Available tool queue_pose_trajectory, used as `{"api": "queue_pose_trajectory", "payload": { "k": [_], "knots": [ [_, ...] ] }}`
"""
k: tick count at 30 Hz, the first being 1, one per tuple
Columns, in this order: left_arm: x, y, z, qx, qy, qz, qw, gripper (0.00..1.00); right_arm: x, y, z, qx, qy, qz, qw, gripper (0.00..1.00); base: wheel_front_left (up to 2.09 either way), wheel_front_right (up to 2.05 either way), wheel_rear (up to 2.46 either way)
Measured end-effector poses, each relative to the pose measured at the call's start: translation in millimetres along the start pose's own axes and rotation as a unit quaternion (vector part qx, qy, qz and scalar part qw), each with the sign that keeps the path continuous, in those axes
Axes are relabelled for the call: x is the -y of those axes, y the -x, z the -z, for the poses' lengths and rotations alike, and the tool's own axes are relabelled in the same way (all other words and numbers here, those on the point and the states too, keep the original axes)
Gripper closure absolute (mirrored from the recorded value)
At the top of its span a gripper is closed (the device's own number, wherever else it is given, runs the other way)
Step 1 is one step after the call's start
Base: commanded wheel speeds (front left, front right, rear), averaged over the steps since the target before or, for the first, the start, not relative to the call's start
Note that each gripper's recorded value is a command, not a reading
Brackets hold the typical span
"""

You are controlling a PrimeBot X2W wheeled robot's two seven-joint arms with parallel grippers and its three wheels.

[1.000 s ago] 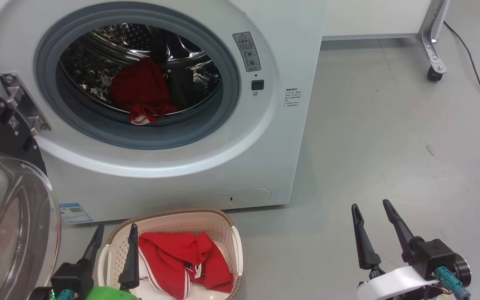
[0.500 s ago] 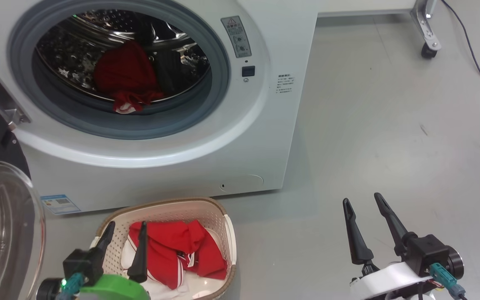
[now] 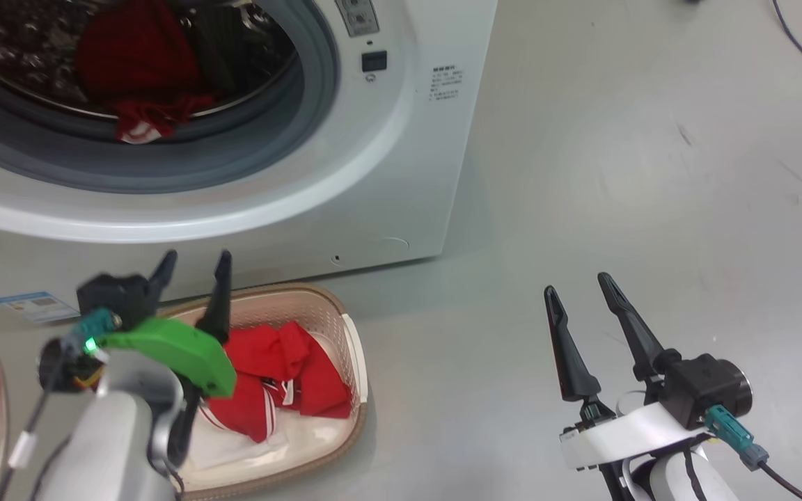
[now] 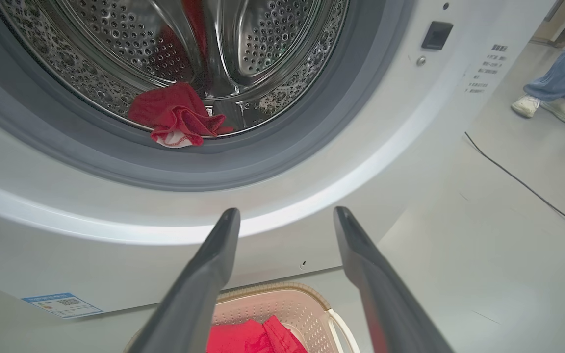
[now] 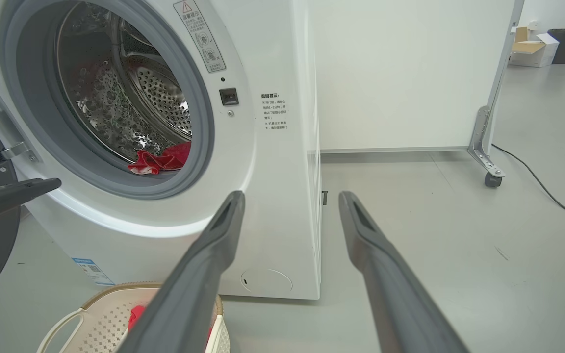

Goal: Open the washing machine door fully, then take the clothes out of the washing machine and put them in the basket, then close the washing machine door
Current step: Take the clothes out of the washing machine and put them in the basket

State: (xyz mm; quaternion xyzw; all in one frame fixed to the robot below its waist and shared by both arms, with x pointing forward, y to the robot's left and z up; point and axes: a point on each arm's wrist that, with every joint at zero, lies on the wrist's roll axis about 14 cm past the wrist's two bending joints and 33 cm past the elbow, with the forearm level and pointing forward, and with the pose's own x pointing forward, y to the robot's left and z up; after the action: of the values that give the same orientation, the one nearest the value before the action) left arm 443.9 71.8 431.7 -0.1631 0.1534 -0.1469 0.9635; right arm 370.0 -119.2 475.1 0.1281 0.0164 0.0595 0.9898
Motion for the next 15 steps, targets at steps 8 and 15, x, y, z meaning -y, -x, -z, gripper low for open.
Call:
{"api": "queue_pose_trajectory", "payload": {
  "k": [8, 15],
  "knots": [
    [-16.3, -59.0, -10.0, -0.049, -0.028, 0.015, 0.998, 0.0, 7.2, -18.6, 6.2, -0.006, -0.014, 0.011, 1.0, 0.0, 0.0, 0.0, 0.0],
    [-32.0, -106.5, -12.4, -0.104, -0.047, 0.021, 0.993, 0.0, 21.4, -27.0, 13.3, -0.016, -0.024, 0.036, 0.999, 0.0, 0.0, 0.0, 0.0]
  ]
}}
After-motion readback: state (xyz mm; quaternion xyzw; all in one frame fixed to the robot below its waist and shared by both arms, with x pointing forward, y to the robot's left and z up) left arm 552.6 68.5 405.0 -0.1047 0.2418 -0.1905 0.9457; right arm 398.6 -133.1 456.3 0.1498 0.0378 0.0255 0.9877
